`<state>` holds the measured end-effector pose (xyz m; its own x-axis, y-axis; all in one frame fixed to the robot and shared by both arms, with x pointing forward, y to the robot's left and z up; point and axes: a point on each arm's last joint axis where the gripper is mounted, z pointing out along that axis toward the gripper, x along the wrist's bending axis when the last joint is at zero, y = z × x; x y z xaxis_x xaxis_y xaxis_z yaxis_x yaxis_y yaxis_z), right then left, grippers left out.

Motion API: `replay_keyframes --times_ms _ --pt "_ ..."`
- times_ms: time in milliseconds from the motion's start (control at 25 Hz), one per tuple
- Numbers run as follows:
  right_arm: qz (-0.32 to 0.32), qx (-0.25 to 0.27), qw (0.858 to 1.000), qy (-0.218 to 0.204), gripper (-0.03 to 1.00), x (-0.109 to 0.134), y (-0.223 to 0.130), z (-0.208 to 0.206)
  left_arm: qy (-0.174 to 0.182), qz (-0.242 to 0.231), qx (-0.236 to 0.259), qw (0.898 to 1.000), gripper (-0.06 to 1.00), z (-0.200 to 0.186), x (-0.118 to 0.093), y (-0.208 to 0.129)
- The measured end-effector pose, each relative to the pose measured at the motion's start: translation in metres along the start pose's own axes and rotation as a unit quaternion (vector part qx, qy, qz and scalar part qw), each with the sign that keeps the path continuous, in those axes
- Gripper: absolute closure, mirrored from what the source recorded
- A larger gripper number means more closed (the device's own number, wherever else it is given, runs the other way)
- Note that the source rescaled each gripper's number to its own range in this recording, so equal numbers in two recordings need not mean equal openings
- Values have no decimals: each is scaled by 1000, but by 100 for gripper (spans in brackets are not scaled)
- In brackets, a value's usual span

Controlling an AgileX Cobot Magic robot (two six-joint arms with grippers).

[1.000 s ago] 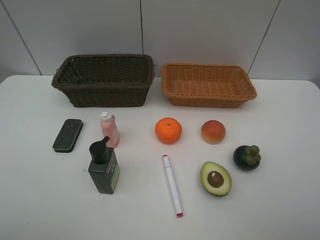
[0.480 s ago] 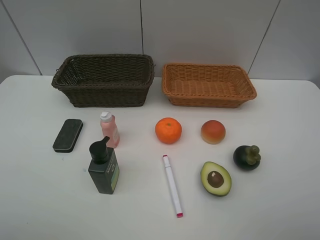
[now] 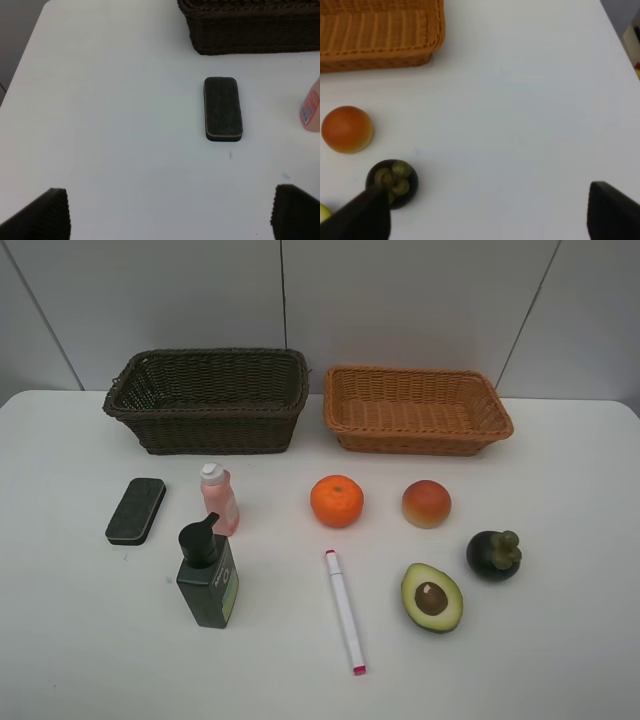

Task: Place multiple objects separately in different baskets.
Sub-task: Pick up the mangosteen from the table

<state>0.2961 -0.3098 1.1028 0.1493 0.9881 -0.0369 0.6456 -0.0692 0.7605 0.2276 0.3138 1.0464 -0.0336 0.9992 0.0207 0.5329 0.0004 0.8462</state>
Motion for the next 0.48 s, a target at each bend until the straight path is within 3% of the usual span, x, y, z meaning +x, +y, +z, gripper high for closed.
replay_keyframes --times_ms 240,480 --pt "9 104 994 23 -2 6 53 50 0 0 0 1000 -5 0 0 0" --pt "5 198 979 56 -2 22 67 113 0 0 0 1000 -5 0 0 0"
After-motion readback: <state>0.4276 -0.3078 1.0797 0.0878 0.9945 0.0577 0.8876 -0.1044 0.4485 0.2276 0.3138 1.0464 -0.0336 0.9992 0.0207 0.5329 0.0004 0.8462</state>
